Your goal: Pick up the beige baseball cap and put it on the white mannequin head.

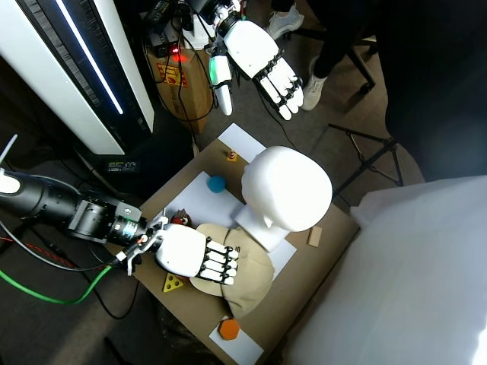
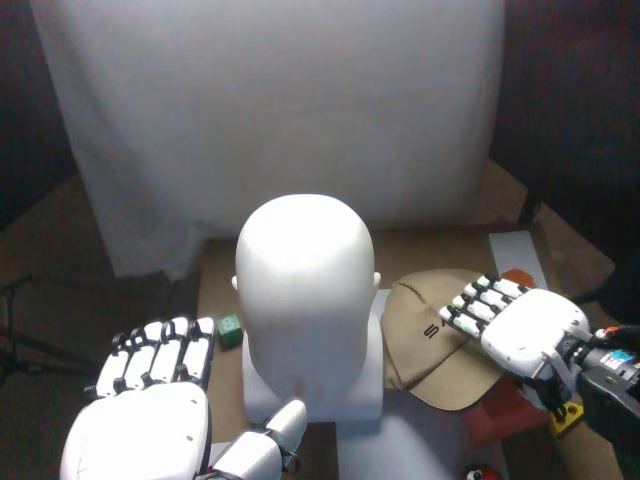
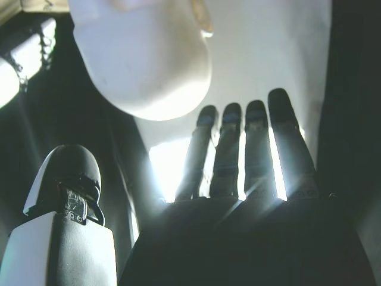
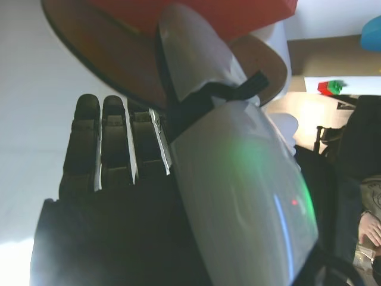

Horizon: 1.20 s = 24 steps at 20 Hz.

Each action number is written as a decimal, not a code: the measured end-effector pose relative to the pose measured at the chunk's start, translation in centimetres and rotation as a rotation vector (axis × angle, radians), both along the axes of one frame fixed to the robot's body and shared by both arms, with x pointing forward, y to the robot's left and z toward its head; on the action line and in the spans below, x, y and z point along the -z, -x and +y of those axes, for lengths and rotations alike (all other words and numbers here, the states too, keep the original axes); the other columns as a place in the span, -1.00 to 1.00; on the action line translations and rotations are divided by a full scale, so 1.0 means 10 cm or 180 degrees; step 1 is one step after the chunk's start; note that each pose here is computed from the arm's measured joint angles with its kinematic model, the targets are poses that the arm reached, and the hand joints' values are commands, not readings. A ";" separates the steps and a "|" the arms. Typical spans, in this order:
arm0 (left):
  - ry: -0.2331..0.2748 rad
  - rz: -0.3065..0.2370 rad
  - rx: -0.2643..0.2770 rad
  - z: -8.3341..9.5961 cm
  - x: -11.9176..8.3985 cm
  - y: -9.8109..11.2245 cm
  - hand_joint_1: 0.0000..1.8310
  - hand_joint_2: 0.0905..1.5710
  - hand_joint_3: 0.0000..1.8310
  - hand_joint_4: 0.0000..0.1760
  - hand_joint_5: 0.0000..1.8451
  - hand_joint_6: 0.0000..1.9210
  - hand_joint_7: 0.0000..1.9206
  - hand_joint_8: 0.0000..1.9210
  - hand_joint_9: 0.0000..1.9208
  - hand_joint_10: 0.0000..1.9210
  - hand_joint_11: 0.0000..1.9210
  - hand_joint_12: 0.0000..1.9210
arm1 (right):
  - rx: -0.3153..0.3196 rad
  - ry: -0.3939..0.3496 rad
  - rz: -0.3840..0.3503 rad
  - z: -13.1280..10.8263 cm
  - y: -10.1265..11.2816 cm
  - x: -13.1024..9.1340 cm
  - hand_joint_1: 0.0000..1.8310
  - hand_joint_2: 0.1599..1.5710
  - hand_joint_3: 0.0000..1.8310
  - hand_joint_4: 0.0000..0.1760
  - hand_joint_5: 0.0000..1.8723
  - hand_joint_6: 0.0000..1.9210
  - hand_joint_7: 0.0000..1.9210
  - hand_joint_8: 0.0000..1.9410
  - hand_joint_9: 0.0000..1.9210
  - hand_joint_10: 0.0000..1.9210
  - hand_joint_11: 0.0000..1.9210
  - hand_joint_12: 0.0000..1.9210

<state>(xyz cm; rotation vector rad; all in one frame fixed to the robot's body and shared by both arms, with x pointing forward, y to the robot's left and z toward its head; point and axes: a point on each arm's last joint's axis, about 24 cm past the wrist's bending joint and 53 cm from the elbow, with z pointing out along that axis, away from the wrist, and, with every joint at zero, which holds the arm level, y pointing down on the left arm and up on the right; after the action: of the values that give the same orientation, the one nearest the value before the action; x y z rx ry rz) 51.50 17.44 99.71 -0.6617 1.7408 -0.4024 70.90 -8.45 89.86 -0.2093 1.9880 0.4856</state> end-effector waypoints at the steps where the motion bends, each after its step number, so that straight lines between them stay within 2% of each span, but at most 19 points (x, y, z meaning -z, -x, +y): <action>1: -0.0001 0.0000 -0.0003 0.00 0.00 0.00 -1.00 0.35 -1.00 -1.00 -0.93 -1.00 -0.94 -1.00 -0.97 -1.00 -1.00 -0.62 | -0.0008 -0.0036 0.0015 0.04 0.00 -0.01 0.38 0.43 -0.98 -1.00 -0.97 -0.99 -0.94 -1.00 -0.99 -1.00 -1.00 -0.88; 7: 0.0101 -0.0026 -0.0043 0.01 -0.01 0.00 -1.00 0.35 -1.00 -1.00 -0.91 -1.00 -0.95 -1.00 -0.96 -1.00 -1.00 -0.64 | -0.0084 -0.0116 0.0101 0.25 0.05 0.04 0.37 0.44 -0.99 -1.00 -0.93 -0.99 -0.89 -0.99 -0.96 -0.99 -1.00 -0.82; 12: 0.0164 -0.0047 -0.0058 0.01 -0.02 -0.01 -1.00 0.36 -1.00 -1.00 -0.91 -1.00 -0.95 -1.00 -0.96 -1.00 -1.00 -0.64 | -0.0027 -0.0098 0.0050 0.21 -0.05 0.03 0.37 0.44 -0.99 -1.00 -0.91 -0.98 -0.87 -0.99 -0.96 -0.99 -1.00 -0.82; 13: 0.0169 -0.0044 -0.0064 0.02 -0.02 0.00 -1.00 0.36 -1.00 -1.00 -0.91 -1.00 -0.95 -1.00 -0.96 -1.00 -1.00 -0.64 | -0.0004 -0.0112 0.0062 0.20 -0.07 0.04 0.36 0.45 -0.99 -1.00 -0.89 -0.99 -0.84 -0.99 -0.93 -0.99 -1.00 -0.77; 14: 0.0166 -0.0047 -0.0063 0.02 -0.02 0.00 -1.00 0.36 -1.00 -1.00 -0.91 -1.00 -0.95 -1.00 -0.96 -1.00 -1.00 -0.65 | 0.0019 -0.0127 0.0084 0.17 -0.07 0.05 0.36 0.45 -0.99 -1.00 -0.83 -0.98 -0.77 -0.99 -0.88 -0.98 -1.00 -0.64; 15: 0.0169 -0.0052 -0.0057 0.02 -0.02 -0.01 -1.00 0.36 -1.00 -1.00 -0.91 -1.00 -0.95 -1.00 -0.96 -1.00 -1.00 -0.66 | 0.0024 -0.0122 0.0080 0.16 -0.08 0.05 0.33 0.46 -0.99 -1.00 -0.74 -0.96 -0.67 -0.97 -0.79 -0.96 -1.00 -0.40; 16: 0.0168 -0.0056 -0.0057 0.02 -0.03 -0.01 -1.00 0.36 -1.00 -1.00 -0.91 -1.00 -0.95 -1.00 -0.96 -1.00 -1.00 -0.67 | 0.0033 -0.0118 0.0085 0.14 -0.08 0.06 0.35 0.46 -1.00 -1.00 -0.61 -0.94 -0.51 -0.95 -0.62 -0.92 -1.00 0.00; 17: 0.0169 -0.0056 -0.0057 0.02 -0.03 -0.01 -1.00 0.36 -1.00 -1.00 -0.91 -1.00 -0.94 -1.00 -0.96 -1.00 -1.00 -0.67 | 0.0036 -0.0121 0.0080 0.14 -0.08 0.05 0.43 0.55 -1.00 -1.00 -0.44 0.23 -0.23 0.08 -0.29 0.39 -0.75 0.69; 18: 0.0169 -0.0056 -0.0057 0.02 -0.03 -0.01 -1.00 0.36 -1.00 -1.00 -0.91 -1.00 -0.94 -1.00 -0.96 -1.00 -1.00 -0.66 | 0.0040 -0.0133 0.0058 0.14 -0.09 0.04 0.57 0.53 -1.00 -1.00 -0.35 0.36 -0.22 0.25 -0.26 0.52 -0.47 0.94; 19: 0.0169 -0.0062 -0.0051 0.01 -0.03 -0.01 -1.00 0.36 -1.00 -1.00 -0.91 -1.00 -0.94 -1.00 -0.96 -1.00 -1.00 -0.65 | 0.0044 -0.0152 0.0015 0.15 -0.11 0.00 0.48 0.52 -1.00 -1.00 -0.28 0.42 -0.20 0.29 -0.24 0.63 -0.34 0.89; 21: 0.0164 -0.0059 -0.0067 0.03 -0.03 -0.01 -1.00 0.36 -1.00 -1.00 -0.91 -1.00 -0.94 -1.00 -0.95 -1.00 -1.00 -0.62 | 0.0058 -0.0178 -0.0036 0.14 -0.13 -0.04 0.46 0.53 -1.00 -1.00 -0.29 0.43 -0.22 0.34 -0.23 0.66 -0.23 0.85; 24: 0.0171 -0.0053 -0.0073 0.03 -0.03 -0.01 -1.00 0.37 -1.00 -1.00 -0.91 -1.00 -0.94 -1.00 -0.95 -1.00 -1.00 -0.62 | 0.0071 -0.0199 -0.0091 0.14 -0.15 -0.08 0.46 0.54 -1.00 -1.00 -0.33 0.44 -0.21 0.37 -0.25 0.69 -0.26 0.81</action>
<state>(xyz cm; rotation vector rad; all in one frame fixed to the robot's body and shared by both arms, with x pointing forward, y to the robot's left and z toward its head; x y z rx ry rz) 51.57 17.76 99.96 -0.7142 1.7100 -0.4390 72.43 -7.07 90.61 -0.1540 1.9424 0.5267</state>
